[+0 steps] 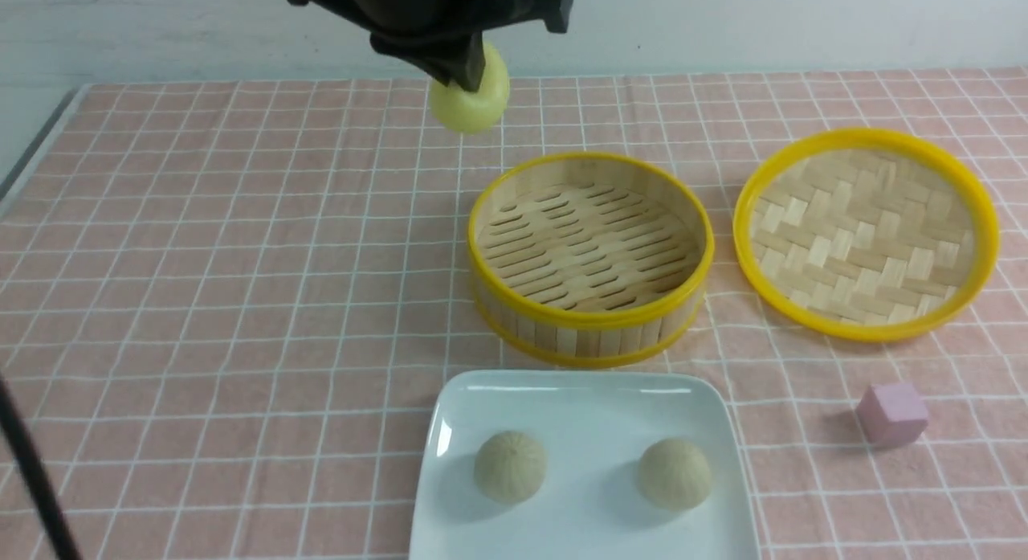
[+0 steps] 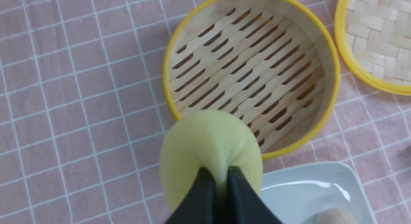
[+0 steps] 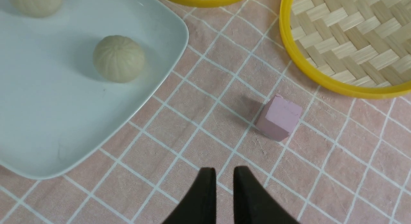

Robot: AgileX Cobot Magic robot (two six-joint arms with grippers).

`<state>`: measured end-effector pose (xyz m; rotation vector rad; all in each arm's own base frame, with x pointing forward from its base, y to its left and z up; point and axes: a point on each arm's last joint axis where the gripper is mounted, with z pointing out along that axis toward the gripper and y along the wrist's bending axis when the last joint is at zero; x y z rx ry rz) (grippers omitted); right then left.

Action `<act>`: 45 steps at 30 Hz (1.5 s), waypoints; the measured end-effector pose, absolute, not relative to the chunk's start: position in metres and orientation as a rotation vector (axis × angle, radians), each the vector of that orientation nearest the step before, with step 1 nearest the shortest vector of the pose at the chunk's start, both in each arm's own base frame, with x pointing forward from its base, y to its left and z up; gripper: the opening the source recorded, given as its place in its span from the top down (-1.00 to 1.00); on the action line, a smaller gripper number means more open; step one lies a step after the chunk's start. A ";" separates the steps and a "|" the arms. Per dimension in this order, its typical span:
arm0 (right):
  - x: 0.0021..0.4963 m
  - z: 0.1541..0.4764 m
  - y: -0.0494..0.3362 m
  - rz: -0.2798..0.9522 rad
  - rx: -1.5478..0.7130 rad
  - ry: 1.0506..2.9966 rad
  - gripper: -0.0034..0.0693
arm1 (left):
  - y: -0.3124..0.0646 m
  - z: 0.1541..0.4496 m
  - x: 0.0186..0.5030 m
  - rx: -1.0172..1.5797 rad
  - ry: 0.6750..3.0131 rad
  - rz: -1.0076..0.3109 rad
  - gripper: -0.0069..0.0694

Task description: Put the steamed buns into the plate on the pink tablecloth.

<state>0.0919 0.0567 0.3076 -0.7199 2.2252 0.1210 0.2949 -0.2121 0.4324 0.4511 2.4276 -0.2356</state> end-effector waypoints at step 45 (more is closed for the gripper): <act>0.086 0.314 0.055 0.152 -0.705 2.295 0.65 | -0.235 0.226 0.177 0.291 2.749 -0.325 -0.25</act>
